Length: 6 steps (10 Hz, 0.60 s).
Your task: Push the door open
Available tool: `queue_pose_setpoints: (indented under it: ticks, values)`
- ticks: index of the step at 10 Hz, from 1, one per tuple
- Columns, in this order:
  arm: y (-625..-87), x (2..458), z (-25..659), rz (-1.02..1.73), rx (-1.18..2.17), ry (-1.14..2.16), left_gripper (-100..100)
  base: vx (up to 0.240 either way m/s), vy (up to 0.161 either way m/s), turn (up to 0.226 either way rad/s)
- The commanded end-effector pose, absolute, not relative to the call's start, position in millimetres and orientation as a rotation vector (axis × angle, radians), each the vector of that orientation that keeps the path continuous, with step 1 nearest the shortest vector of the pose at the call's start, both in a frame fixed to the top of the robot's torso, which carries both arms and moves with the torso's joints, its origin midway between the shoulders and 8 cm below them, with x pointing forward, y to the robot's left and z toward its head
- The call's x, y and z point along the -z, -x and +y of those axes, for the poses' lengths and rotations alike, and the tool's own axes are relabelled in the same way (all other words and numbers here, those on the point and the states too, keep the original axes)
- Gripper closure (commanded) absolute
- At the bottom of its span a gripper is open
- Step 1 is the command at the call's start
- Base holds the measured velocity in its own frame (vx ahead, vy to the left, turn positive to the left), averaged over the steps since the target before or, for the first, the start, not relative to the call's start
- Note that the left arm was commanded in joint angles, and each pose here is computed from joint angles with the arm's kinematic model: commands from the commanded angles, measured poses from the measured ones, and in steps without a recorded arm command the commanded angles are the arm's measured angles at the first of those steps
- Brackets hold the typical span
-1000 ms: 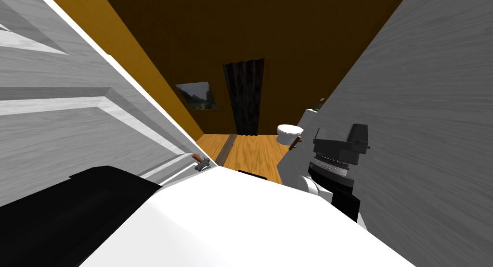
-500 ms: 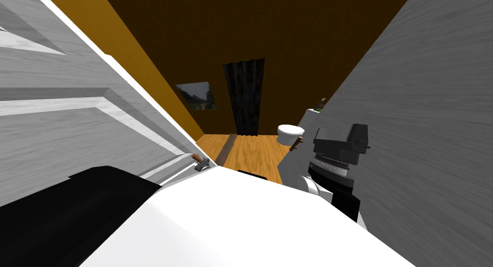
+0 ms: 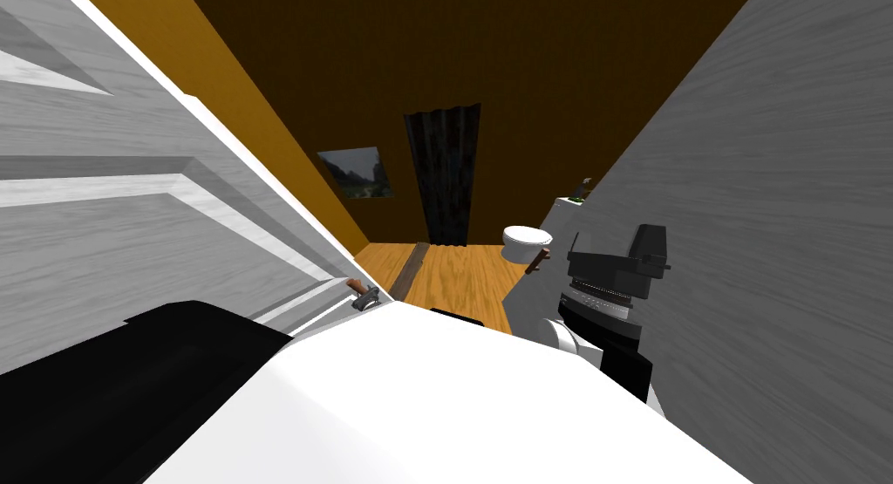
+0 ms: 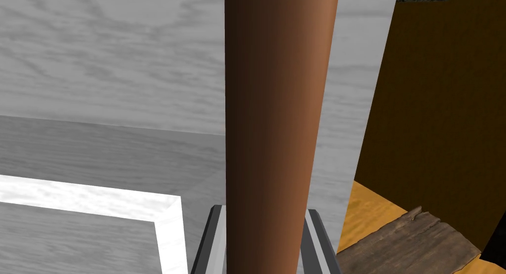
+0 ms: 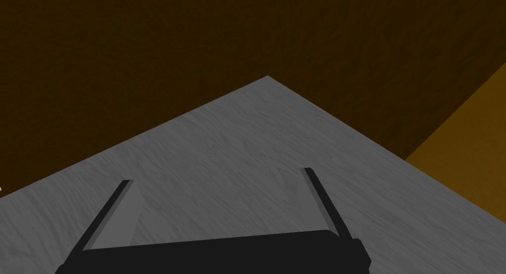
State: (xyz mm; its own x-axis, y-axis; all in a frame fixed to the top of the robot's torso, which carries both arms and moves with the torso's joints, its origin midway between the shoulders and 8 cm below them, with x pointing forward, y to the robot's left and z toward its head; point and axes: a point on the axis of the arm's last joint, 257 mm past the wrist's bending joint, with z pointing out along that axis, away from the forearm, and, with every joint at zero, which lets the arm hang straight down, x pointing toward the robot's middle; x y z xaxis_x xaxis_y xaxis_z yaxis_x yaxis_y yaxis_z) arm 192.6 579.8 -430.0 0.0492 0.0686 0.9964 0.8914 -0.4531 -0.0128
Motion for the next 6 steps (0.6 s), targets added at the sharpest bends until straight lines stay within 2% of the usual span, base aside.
queue_pose_setpoints:
  ticks: [1,4,6]
  values:
    - [-200.4,416.2,596.3,-0.972,1.505,1.594,100,-0.011,0.018,-0.004]
    - [-183.8,421.3,602.3,-0.989,1.482,1.588,100,0.102,-0.015,0.052]
    - [-183.8,421.3,602.3,-0.989,1.482,1.588,100,0.019,-0.002,0.005]
